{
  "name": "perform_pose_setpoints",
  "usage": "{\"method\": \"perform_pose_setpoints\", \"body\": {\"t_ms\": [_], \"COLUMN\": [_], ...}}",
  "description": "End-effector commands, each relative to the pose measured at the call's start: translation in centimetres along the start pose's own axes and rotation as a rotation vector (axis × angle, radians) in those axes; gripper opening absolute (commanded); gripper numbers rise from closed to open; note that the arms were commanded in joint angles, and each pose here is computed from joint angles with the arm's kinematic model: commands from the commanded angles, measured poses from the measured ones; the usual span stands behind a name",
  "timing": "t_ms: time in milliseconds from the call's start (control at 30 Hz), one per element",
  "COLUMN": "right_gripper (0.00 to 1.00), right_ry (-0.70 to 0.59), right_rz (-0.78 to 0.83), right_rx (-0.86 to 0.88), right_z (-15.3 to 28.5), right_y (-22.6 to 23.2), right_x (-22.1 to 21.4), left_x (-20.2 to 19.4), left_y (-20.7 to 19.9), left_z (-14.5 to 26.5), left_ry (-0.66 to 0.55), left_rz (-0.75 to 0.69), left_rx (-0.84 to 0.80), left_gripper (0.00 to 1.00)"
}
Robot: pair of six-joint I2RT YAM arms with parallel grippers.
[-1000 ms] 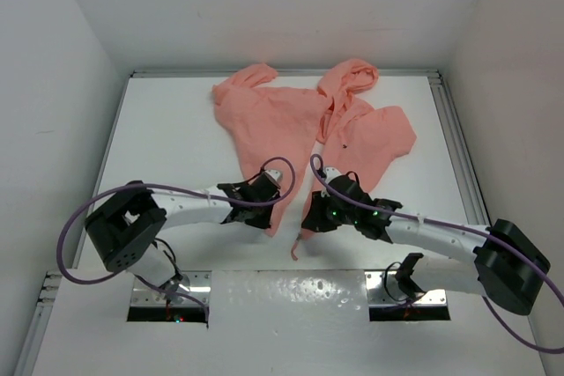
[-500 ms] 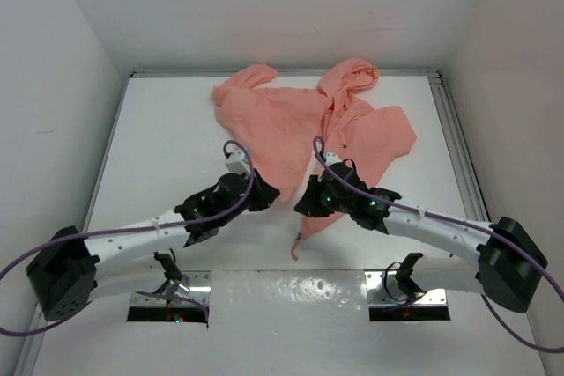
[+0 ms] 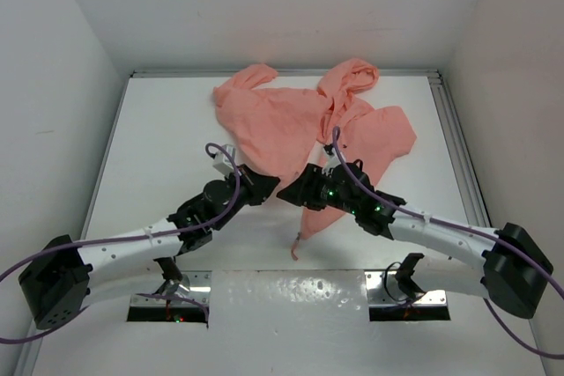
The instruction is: Zip up the jacket
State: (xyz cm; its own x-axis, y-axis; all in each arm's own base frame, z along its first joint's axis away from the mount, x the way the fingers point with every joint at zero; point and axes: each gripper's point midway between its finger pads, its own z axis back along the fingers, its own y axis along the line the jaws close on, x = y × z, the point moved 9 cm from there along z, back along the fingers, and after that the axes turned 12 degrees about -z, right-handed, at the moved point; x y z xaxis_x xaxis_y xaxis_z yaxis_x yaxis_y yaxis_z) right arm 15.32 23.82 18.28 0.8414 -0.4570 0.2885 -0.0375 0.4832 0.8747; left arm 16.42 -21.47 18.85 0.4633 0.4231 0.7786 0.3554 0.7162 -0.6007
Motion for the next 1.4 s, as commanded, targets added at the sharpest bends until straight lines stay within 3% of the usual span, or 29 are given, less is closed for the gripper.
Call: {"method": "perform_pose_setpoints", "body": {"t_ms": [0,233,500,800,1167,1200,1267,1367], "right_gripper": [0.51,0.40,0.37,0.26,0.24,0.22,0.06,0.00], "right_ry": [-0.015,-0.057,-0.116,-0.205,-0.238,-0.240,-0.246,-0.255], "right_rz": [-0.040,-0.001,0.009,0.014,0.043,0.045,0.041,0.041], "right_rx": [0.127,0.175,0.169,0.167,0.153,0.149,0.144,0.140], "right_z": [0.0,-0.1,0.0,0.1,0.1,0.1,0.1,0.1], "right_y": [1.6,2.0,1.4,1.0,1.0,0.9,0.8,0.7], "right_x": [0.2,0.6,0.9,1.5,1.9,1.9,2.0,2.0], "left_x": [0.7,0.3,0.1,0.1,-0.2,-0.3,-0.3,-0.1], "left_y": [-1.3,-1.6,-1.4,-1.7,-1.5,-1.5,-1.6,-1.7], "left_z": [0.0,0.1,0.4,0.3,0.1,0.1,0.0,0.1], "left_ry": [-0.049,-0.015,0.002,0.020,0.035,0.034,0.035,0.036], "left_rz": [0.048,0.059,0.051,0.040,0.028,0.031,0.031,0.019], "left_rx": [-0.081,-0.126,-0.121,-0.150,-0.132,-0.135,-0.136,-0.141], "left_gripper": [0.00,0.00,0.00,0.00,0.00,0.00,0.00,0.00]}}
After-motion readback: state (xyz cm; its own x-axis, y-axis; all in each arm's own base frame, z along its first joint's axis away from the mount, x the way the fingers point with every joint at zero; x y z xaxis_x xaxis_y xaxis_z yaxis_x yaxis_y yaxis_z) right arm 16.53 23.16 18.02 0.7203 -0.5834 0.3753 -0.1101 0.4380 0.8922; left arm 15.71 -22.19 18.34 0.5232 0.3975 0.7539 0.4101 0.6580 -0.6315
